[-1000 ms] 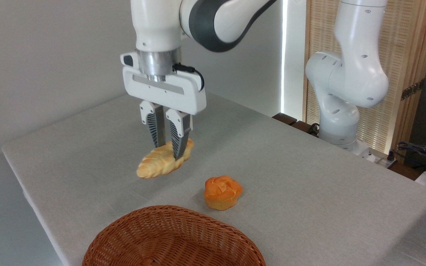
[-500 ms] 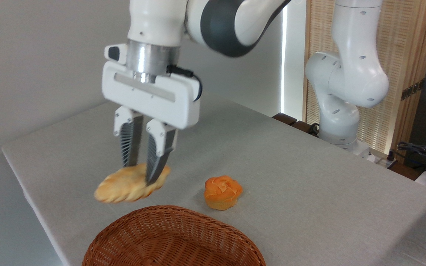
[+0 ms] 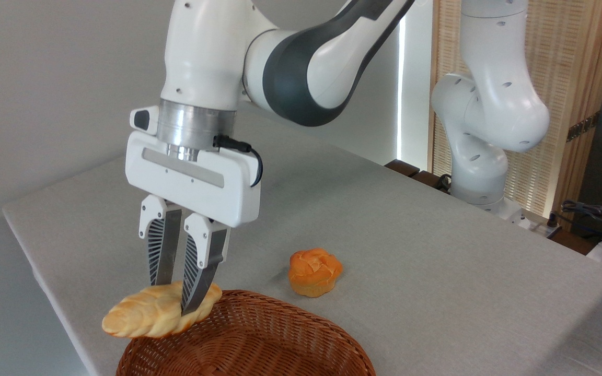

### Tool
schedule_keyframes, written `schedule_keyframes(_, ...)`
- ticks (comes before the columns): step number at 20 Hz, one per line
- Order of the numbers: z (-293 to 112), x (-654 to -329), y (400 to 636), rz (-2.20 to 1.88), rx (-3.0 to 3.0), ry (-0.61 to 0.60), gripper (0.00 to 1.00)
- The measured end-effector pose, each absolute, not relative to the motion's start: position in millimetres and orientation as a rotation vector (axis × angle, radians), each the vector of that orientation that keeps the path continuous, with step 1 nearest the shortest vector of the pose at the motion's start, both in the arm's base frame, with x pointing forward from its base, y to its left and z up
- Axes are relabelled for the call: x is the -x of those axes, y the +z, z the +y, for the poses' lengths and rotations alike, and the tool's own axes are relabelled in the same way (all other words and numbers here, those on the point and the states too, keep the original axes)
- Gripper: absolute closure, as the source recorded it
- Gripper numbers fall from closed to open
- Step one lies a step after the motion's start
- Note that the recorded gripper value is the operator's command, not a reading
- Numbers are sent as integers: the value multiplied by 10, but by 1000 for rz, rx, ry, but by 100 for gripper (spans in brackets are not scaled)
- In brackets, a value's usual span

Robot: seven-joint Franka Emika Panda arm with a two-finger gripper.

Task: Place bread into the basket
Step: 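Carry the held bread roll over the wicker basket, then open the gripper to drop the roll into the basket, raise it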

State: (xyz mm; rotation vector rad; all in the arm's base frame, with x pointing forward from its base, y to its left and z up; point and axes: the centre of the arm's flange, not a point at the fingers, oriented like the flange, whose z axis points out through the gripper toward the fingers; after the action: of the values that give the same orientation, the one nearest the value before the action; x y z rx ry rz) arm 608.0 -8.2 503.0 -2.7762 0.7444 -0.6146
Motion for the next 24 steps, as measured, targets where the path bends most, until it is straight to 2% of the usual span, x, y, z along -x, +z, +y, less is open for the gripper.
schedule_keyframes(17, -104, -6100, 5063, 751, 2767, -623, 0)
schedule_keyframes(21, -167, -6074, 5152, 764, 2768, -623, 0)
schedule_keyframes(24, -317, -5957, 5323, 800, 2790, -561, 0)
